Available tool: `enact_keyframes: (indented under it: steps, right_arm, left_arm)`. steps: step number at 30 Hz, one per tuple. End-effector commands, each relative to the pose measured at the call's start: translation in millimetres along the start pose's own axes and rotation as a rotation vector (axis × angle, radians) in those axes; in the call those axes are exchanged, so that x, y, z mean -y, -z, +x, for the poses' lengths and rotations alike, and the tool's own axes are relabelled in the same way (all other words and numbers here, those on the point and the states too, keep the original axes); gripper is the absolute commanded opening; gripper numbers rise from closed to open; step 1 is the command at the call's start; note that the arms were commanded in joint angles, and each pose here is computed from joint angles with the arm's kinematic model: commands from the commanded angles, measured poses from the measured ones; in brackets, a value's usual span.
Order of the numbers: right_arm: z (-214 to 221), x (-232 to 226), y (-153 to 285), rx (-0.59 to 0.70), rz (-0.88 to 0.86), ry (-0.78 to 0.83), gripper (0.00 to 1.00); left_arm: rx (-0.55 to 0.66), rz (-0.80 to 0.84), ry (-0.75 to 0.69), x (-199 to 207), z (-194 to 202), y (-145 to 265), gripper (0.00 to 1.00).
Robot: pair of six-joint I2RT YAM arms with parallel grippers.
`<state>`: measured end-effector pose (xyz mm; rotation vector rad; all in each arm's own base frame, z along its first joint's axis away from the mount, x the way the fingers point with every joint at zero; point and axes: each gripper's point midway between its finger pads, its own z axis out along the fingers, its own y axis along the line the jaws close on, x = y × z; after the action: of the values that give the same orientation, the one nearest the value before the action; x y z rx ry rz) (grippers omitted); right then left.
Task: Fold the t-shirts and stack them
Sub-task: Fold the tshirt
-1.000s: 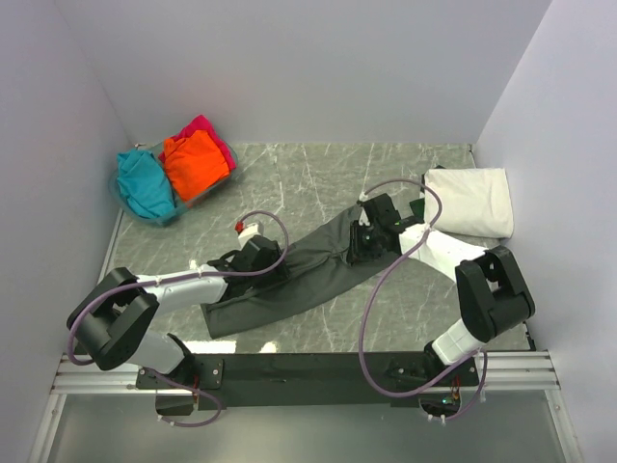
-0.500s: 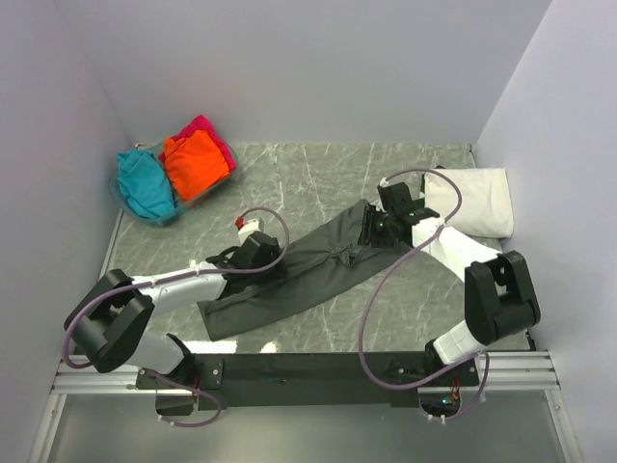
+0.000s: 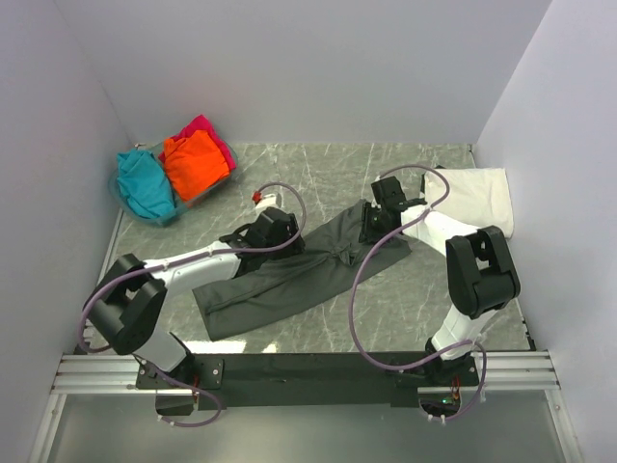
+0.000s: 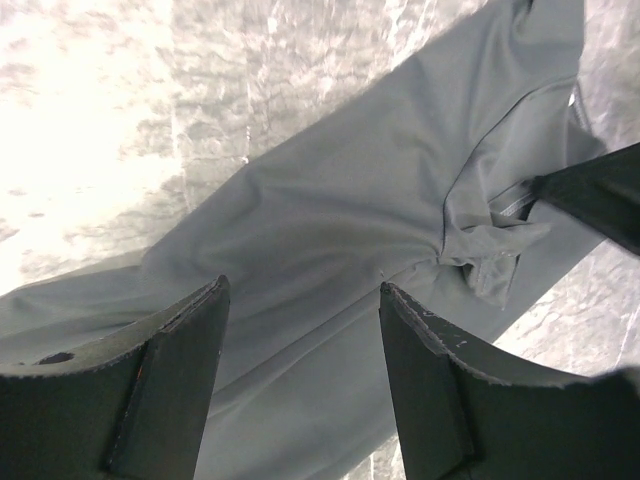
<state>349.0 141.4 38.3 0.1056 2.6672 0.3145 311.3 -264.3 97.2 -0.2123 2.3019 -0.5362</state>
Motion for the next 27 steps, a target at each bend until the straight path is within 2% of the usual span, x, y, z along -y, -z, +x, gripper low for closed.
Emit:
enact_keyframes:
  steps: [1, 4, 6, 15, 18, 19, 22, 27]
  right_arm:
    - [-21.0, 3.9, 1.0, 0.048, 0.030, 0.007, 0.41]
    - [-16.8, 5.5, -1.8, 0.030, 0.034, 0.010, 0.33]
    - [-13.9, 7.6, -4.3, 0.018, 0.042, 0.013, 0.32]
    - [-6.6, 16.6, -0.3, 0.004, 0.081, 0.022, 0.39]
    - [-3.6, 19.9, -2.3, -0.005, 0.093, 0.031, 0.31]
    - [-3.3, 20.5, -3.1, -0.009, 0.096, 0.034, 0.20]
    - [-6.3, 19.3, -4.3, -0.006, 0.095, 0.034, 0.00]
    - [-27.3, 13.1, 20.4, 0.067, 0.088, 0.039, 0.00]
  left_arm:
    - [0.007, 0.078, -0.005, 25.9, -8.6, -6.1, 0.67]
    - [-0.018, 0.094, -0.005, 31.6, -2.6, -15.3, 0.67]
    - [-0.031, 0.098, -0.004, 33.4, 0.9, -19.5, 0.67]
    - [-0.067, 0.111, 0.007, 34.0, 15.0, -30.5, 0.67]
    - [-0.070, 0.097, 0.006, 28.8, 17.6, -31.0, 0.66]
    - [-0.069, 0.098, 0.006, 28.9, 17.5, -30.7, 0.67]
    - [-0.069, 0.089, 0.008, 26.7, 17.6, -29.4, 0.66]
    - [-0.062, 0.082, 0.007, 24.2, 17.6, -27.8, 0.67]
